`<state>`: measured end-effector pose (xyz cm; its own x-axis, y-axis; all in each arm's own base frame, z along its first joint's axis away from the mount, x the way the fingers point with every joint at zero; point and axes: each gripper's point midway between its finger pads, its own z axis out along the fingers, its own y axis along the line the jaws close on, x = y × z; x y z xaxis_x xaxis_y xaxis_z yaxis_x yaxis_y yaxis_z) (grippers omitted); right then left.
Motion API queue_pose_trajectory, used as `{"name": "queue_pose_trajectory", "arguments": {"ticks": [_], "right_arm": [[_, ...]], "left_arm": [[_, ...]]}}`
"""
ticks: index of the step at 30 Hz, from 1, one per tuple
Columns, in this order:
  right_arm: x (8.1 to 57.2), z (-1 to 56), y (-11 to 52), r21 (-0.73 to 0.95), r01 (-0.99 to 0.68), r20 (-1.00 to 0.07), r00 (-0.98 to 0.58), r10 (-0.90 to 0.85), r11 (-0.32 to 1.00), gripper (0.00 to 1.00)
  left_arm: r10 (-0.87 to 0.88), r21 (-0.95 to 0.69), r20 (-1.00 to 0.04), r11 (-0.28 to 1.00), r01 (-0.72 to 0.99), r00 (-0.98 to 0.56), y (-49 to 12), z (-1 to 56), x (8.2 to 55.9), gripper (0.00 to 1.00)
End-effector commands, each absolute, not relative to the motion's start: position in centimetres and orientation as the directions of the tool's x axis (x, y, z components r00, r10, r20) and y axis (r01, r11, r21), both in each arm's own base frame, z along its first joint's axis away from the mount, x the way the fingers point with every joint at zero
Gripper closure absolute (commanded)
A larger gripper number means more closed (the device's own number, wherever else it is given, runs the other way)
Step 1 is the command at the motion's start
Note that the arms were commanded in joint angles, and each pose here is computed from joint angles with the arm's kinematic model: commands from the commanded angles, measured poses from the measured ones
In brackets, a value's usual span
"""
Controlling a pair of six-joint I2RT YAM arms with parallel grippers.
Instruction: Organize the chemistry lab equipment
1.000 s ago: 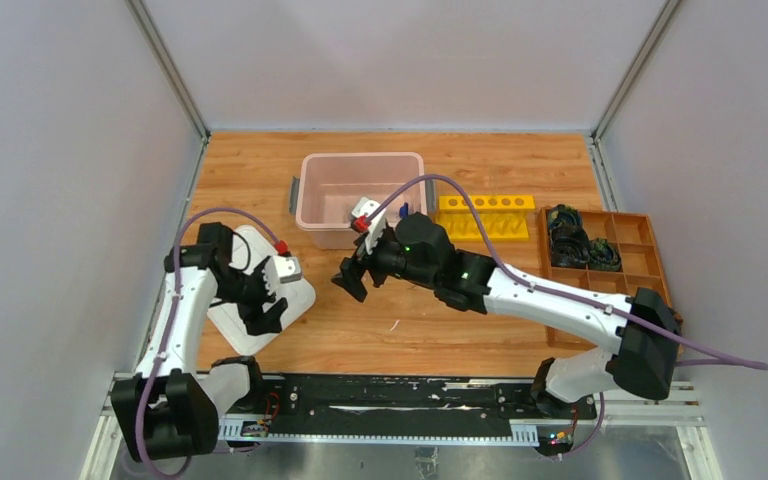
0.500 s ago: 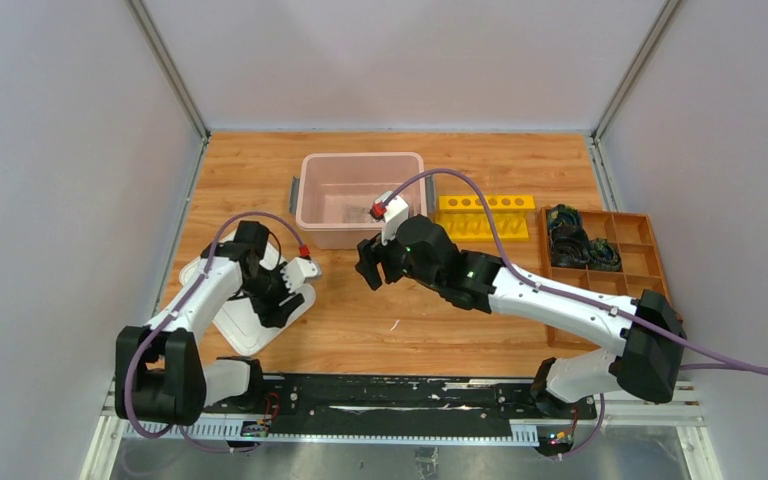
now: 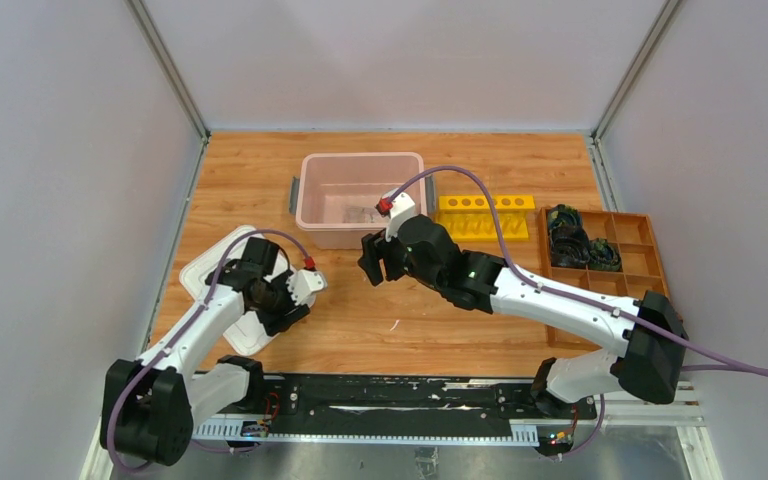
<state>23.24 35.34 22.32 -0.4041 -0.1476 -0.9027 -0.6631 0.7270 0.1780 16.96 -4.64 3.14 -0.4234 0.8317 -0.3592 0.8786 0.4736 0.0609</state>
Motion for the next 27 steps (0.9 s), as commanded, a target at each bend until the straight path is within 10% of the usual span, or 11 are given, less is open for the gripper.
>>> {"name": "queue_pose_trajectory", "arguments": {"ticks": [1,27], "right_arm": [[23.7,22.8,34.7,0.197,-0.633,-0.905,-0.412,-0.110,0.749,0.33],[23.3,22.6,33.7,0.202,-0.614,-0.900,-0.423,-0.103,0.763,0.38]], "left_arm": [[0.823,0.101,-0.377,0.493,0.864,-0.425,-4.8,3.4,18.4,0.40],[0.831,0.126,-0.327,0.511,0.850,-0.450,-5.8,2.1,18.3,0.53]]}}
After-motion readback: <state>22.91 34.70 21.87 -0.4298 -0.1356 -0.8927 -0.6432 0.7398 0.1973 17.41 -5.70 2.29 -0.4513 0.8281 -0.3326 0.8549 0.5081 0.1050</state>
